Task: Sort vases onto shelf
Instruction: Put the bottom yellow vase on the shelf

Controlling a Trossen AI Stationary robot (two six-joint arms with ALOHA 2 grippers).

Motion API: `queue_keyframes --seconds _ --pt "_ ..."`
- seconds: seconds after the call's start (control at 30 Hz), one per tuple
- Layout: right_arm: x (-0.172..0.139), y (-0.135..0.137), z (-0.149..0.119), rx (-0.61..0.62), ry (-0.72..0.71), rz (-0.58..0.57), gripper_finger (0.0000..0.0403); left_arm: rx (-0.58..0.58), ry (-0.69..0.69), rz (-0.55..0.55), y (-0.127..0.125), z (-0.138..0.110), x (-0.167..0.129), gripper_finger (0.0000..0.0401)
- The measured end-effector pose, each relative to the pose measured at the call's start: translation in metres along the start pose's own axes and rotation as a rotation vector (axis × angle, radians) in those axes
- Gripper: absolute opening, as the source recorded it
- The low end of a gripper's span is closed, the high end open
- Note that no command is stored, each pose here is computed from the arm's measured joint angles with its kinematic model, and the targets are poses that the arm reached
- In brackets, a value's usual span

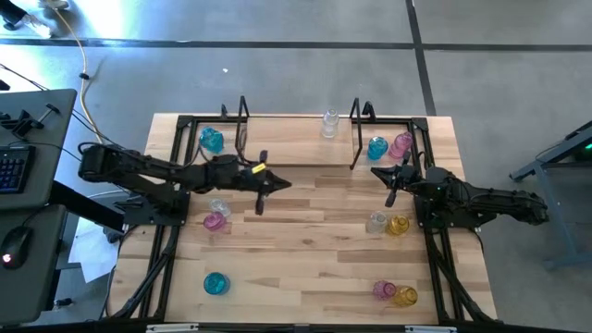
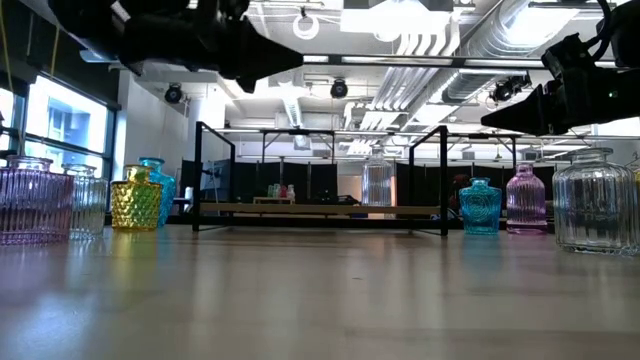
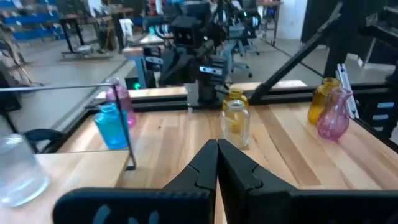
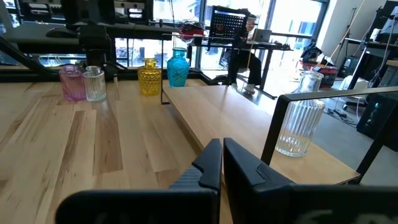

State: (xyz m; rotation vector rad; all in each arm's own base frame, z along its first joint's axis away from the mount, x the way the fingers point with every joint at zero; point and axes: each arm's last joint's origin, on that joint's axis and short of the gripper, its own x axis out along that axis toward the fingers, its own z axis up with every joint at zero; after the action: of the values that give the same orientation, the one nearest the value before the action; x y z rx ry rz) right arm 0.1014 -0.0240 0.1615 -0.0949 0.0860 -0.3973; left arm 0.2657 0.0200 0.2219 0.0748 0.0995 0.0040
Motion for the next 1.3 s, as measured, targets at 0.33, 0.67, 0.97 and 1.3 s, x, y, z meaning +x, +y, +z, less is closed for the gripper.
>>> queue_keyframes --seconds 0.33,0.67,0.97,1.3 --pt "0.000 0.000 0.001 0.276 -0.009 0.005 0.0000 0.019 -0.004 0.083 0.018 -0.012 -0.018 0.0000" --pt "0.000 0.001 0.001 0.468 -0.002 0.039 0.0000 0.026 -0.012 0.031 0.022 -0.012 -0.019 0.0000" --pt "0.000 -0.001 0.010 0.641 -0.093 0.039 0.0000 0.053 -0.013 0.031 0.022 -0.011 -0.019 0.0000" --pt "-0.006 0.006 0.036 0.516 -0.226 0.232 0.0000 0.044 -0.014 0.023 0.020 -0.011 -0.019 0.0000"
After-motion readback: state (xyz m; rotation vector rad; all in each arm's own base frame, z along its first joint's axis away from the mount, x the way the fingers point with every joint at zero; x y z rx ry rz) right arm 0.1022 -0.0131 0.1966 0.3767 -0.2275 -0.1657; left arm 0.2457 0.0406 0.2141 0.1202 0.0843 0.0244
